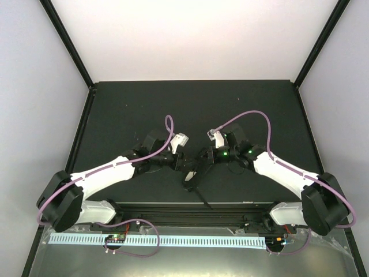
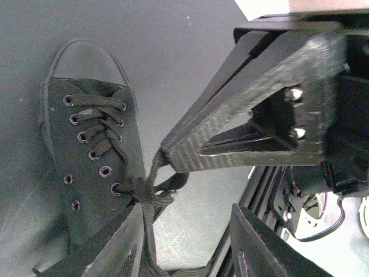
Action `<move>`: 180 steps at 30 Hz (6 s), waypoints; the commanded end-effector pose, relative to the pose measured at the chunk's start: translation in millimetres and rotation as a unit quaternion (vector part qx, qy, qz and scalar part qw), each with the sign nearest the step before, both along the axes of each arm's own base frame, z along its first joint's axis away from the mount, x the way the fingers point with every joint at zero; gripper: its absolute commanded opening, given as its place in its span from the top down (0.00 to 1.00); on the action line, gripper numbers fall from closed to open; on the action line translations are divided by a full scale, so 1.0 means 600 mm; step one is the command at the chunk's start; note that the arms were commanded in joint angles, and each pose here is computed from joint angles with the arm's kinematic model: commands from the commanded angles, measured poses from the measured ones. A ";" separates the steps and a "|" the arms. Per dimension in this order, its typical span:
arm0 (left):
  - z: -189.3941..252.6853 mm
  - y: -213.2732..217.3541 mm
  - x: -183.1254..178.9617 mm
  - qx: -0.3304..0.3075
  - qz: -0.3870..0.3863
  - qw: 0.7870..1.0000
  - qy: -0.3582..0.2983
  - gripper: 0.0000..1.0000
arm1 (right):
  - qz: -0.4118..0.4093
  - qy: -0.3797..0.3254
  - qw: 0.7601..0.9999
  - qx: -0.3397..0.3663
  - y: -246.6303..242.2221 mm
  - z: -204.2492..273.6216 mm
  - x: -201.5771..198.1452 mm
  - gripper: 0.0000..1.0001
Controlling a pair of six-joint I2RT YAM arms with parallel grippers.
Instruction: Tie the shoes
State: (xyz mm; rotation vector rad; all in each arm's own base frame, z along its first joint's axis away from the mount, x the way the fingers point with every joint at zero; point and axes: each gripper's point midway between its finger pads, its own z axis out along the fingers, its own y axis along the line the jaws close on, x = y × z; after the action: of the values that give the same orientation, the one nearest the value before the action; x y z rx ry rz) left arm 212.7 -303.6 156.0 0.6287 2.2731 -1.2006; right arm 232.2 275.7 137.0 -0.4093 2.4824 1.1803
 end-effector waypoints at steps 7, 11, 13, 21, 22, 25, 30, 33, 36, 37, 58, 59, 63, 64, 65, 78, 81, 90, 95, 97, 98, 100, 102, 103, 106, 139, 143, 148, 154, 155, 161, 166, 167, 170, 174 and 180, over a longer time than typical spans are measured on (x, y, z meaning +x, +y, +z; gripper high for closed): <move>-0.008 -0.019 0.010 -0.021 -0.075 0.997 -0.023 0.62 | 0.027 -0.021 0.999 0.035 0.014 0.030 -0.009 0.98; -0.008 -0.024 0.013 -0.032 -0.078 0.996 -0.020 0.62 | 0.031 -0.019 0.999 0.036 0.015 0.030 -0.011 0.98; -0.005 -0.028 0.014 -0.038 -0.082 0.996 -0.021 0.63 | 0.033 -0.017 0.999 0.035 0.015 0.028 -0.012 0.98; -0.008 -0.034 0.028 -0.035 -0.081 0.996 -0.024 0.76 | 0.037 -0.015 0.999 0.037 0.016 0.028 -0.014 0.98; -0.009 -0.034 0.029 -0.035 -0.081 0.996 -0.022 0.77 | 0.037 -0.015 0.999 0.037 0.016 0.028 -0.014 0.98; -0.010 -0.033 0.034 -0.036 -0.076 0.996 -0.023 0.87 | 0.038 -0.015 0.998 0.037 0.016 0.029 -0.015 0.98; -0.016 -0.020 0.049 -0.023 -0.047 0.998 -0.029 0.98 | 0.030 -0.022 0.999 0.028 0.010 0.029 -0.013 0.95; -0.013 -0.007 0.055 -0.019 -0.028 0.999 -0.039 0.98 | 0.010 -0.030 0.999 0.008 -0.003 0.026 -0.009 0.66; -0.014 -0.001 0.056 -0.012 -0.026 0.999 -0.038 0.99 | -0.017 -0.042 0.999 -0.012 -0.026 0.021 -0.011 0.40; -0.015 -0.001 0.056 -0.009 -0.027 0.999 -0.038 0.99 | -0.024 -0.044 0.999 -0.016 -0.032 0.018 -0.016 0.38; -0.023 0.004 0.048 0.012 -0.052 0.998 -0.043 0.98 | 0.004 -0.014 0.999 -0.053 0.050 -0.094 -0.138 0.59; -0.023 0.003 0.048 0.012 -0.052 0.998 -0.044 0.98 | 0.004 -0.011 0.998 -0.057 0.050 -0.099 -0.138 0.60; -0.020 0.003 0.050 0.012 -0.053 0.997 -0.047 0.98 | -0.002 -0.005 0.998 -0.067 0.044 -0.118 -0.141 0.65; -0.020 0.002 0.049 0.013 -0.055 0.997 -0.048 0.98 | -0.005 -0.004 0.998 -0.070 0.041 -0.122 -0.140 0.69; -0.020 0.002 0.049 0.012 -0.056 0.997 -0.049 0.98 | -0.008 -0.001 0.997 -0.074 0.039 -0.127 -0.140 0.73; -0.016 0.006 0.026 0.002 -0.086 0.994 -0.063 0.98 | -0.040 0.003 0.998 -0.058 0.006 -0.124 -0.132 0.99; -0.020 0.007 0.023 0.004 -0.087 0.994 -0.060 0.98 | -0.026 -0.002 0.999 -0.035 0.015 -0.111 -0.135 0.98; -0.021 0.006 0.023 0.002 -0.083 0.995 -0.057 0.98 | -0.006 -0.004 1.000 -0.009 0.031 -0.115 -0.140 0.71; -0.021 0.007 0.023 0.001 -0.082 0.995 -0.056 0.98 | -0.008 -0.004 1.000 -0.013 0.034 -0.124 -0.136 0.76; -0.019 0.007 0.022 0.000 -0.083 0.995 -0.056 0.99 | -0.010 0.003 1.000 -0.021 0.032 -0.134 -0.137 0.86; -0.019 0.007 0.021 -0.001 -0.083 0.995 -0.057 0.98 | -0.019 0.008 0.999 -0.029 0.027 -0.140 -0.136 0.90; -0.018 0.006 0.015 0.005 -0.088 0.994 -0.065 0.98 | -0.037 0.015 0.998 -0.042 0.014 -0.151 -0.134 0.97; -0.018 0.003 0.003 0.011 -0.100 0.992 -0.071 0.98 | -0.047 0.014 0.998 -0.038 0.004 -0.149 -0.133 0.98; -0.022 0.003 -0.004 0.012 -0.106 0.992 -0.071 0.98 | -0.050 0.014 0.998 -0.036 0.000 -0.148 -0.132 0.98; -0.028 0.003 -0.024 0.011 -0.118 0.991 -0.068 0.98 | -0.067 0.017 0.997 -0.039 -0.020 -0.149 -0.123 0.99; -0.003 0.008 -0.081 0.039 -0.073 0.992 -0.092 0.65 | -0.037 -0.006 0.997 -0.065 -0.050 -0.106 -0.070 0.98; 0.005 0.023 -0.046 0.034 -0.033 0.995 -0.084 0.40 | -0.046 -0.008 0.997 -0.064 -0.054 -0.103 -0.068 0.98; -0.006 0.064 0.009 0.007 0.039 0.999 -0.031 0.33 | -0.051 -0.008 0.997 -0.058 -0.055 -0.100 -0.069 0.98; -0.067 0.066 0.036 0.027 0.063 0.996 0.062 0.35 | -0.049 -0.006 0.997 -0.055 -0.051 -0.099 -0.068 0.98; -0.077 0.062 0.037 0.031 0.055 0.996 0.069 0.37 | -0.049 -0.007 0.997 -0.054 -0.051 -0.098 -0.068 0.98; -0.072 0.034 0.026 0.012 -0.041 0.999 0.009 0.43 | -0.047 -0.005 0.998 -0.050 -0.048 -0.096 -0.068 0.98; -0.094 0.020 0.026 0.017 -0.078 0.997 0.015 0.46 | -0.045 -0.004 0.998 -0.049 -0.046 -0.096 -0.068 0.98; -0.099 0.018 0.029 0.019 -0.077 0.997 0.018 0.47 | -0.045 -0.004 0.998 -0.048 -0.046 -0.096 -0.068 0.98; -0.102 0.012 0.038 0.015 -0.076 0.997 0.020 0.54 | -0.045 -0.003 0.998 -0.047 -0.046 -0.095 -0.069 0.98; -0.089 0.000 0.046 -0.006 -0.079 0.997 0.007 0.57 | -0.045 -0.002 0.998 -0.047 -0.046 -0.096 -0.070 0.98; -0.103 -0.006 0.050 -0.005 -0.085 0.996 0.019 0.58 | -0.044 -0.002 0.998 -0.046 -0.047 -0.096 -0.071 0.98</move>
State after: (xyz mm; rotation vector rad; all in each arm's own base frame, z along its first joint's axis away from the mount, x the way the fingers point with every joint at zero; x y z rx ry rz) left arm 232.9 -295.4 82.7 0.7716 2.3592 -1.2660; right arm 189.6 247.1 77.0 -0.3307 2.5420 1.0099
